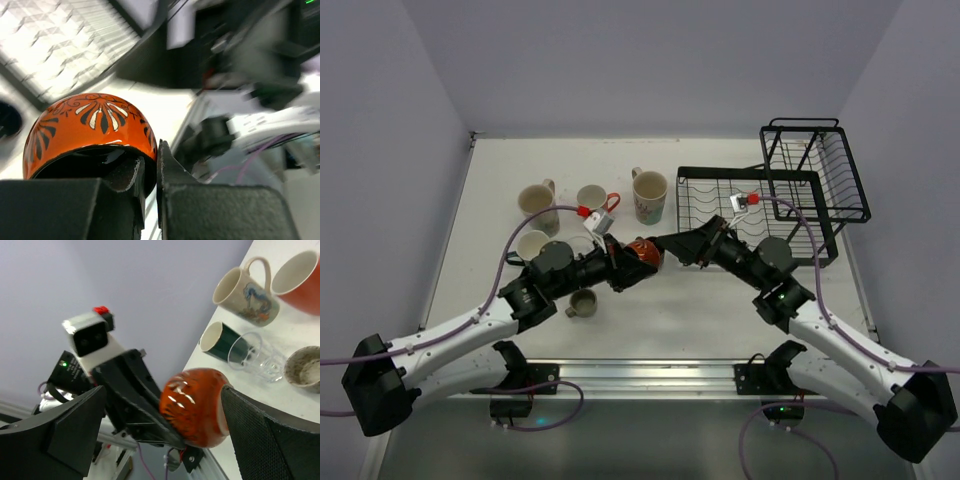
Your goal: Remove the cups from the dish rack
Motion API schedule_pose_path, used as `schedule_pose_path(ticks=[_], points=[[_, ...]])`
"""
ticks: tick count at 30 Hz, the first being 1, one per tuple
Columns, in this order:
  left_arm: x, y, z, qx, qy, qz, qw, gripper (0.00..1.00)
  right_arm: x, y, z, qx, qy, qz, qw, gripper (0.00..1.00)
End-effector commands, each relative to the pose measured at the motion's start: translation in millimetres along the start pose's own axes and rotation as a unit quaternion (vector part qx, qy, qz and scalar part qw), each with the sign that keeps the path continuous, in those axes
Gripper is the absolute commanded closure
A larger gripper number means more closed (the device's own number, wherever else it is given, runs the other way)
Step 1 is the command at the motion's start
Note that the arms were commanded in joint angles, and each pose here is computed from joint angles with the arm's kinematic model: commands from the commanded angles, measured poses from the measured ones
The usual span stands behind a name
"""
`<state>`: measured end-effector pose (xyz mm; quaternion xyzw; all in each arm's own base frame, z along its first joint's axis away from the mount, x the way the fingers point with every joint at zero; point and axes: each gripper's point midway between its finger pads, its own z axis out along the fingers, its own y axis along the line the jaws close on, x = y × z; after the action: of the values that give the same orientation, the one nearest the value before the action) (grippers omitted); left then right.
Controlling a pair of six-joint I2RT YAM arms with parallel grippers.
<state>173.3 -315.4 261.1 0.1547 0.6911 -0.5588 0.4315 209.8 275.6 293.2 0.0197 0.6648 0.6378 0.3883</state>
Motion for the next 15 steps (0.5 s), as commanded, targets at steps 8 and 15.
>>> schedule_pose_path(ticks=[8,15], points=[[50.1,51.9,-22.5,-0.185,0.219,0.086,0.954,1.00,-78.1,5.7,-42.0,0.138,-0.146,-0.164,0.966,0.01],[108.8,73.3,-7.6,-0.232,0.344,0.128,0.901,1.00,-106.6,23.6,-85.2,0.171,-0.218,-0.215,0.937,0.01]])
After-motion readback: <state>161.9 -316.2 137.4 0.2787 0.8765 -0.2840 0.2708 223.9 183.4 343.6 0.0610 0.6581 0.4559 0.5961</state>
